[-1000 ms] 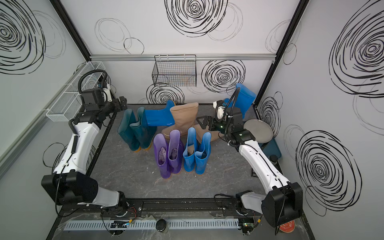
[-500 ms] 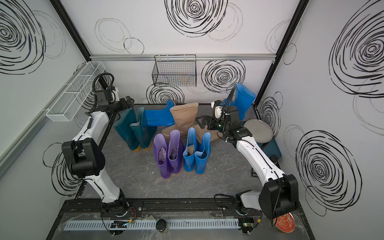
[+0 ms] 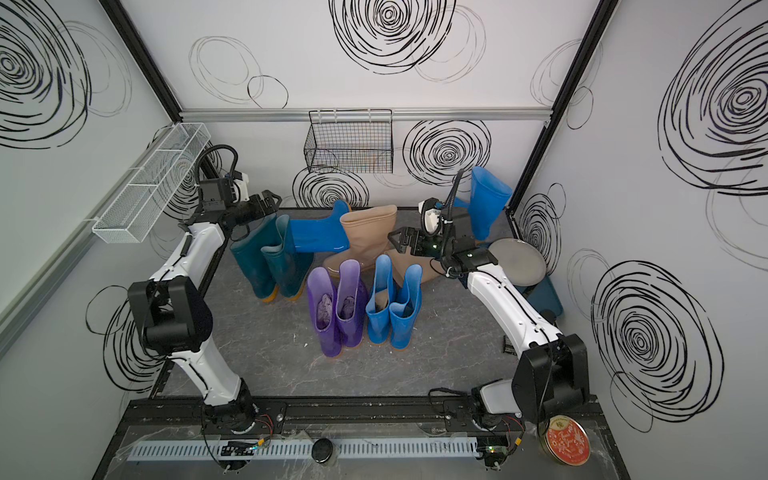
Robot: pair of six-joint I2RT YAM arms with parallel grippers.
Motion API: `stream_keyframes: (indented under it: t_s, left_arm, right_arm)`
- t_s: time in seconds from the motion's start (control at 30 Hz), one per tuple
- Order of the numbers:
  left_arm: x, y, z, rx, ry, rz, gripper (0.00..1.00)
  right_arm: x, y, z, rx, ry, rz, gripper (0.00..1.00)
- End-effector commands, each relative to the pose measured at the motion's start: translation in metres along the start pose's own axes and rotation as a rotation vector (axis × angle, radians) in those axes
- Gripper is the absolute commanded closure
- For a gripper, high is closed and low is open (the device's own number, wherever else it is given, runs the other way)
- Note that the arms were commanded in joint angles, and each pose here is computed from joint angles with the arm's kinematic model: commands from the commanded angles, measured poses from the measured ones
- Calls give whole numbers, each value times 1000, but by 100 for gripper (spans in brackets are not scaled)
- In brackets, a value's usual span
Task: Match and arrange rain boots in pairs
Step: Pick up the rain boot at the center of the board.
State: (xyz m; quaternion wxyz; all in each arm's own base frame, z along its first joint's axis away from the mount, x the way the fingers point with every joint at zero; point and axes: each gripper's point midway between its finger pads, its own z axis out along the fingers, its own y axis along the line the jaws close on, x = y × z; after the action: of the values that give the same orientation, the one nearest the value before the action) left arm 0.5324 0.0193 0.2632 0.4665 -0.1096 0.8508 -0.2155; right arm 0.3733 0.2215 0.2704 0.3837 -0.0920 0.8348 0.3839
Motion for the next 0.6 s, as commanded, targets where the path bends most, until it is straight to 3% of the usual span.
stream_keyframes:
  t_s: [0.0, 0.13, 0.27, 0.4, 0.57]
  left_arm:
    - [-33, -16, -33, 26, -114, 10, 1]
    - [-61, -13, -54, 2, -175, 30, 1]
    - [-75, 3, -52, -42, -178, 43, 1]
    - [-71, 35, -30, -105, -124, 54, 1]
    - [-63, 58, 4, -93, -45, 63, 0]
  right_arm:
    - [-6, 10, 4, -24, -6, -13, 0]
    - [-2, 10, 5, -24, 6, -16, 0]
    - [1, 11, 5, -24, 10, -17, 0]
    - [4, 12, 6, -16, 18, -17, 0]
    - [4, 12, 7, 6, 32, -16, 0]
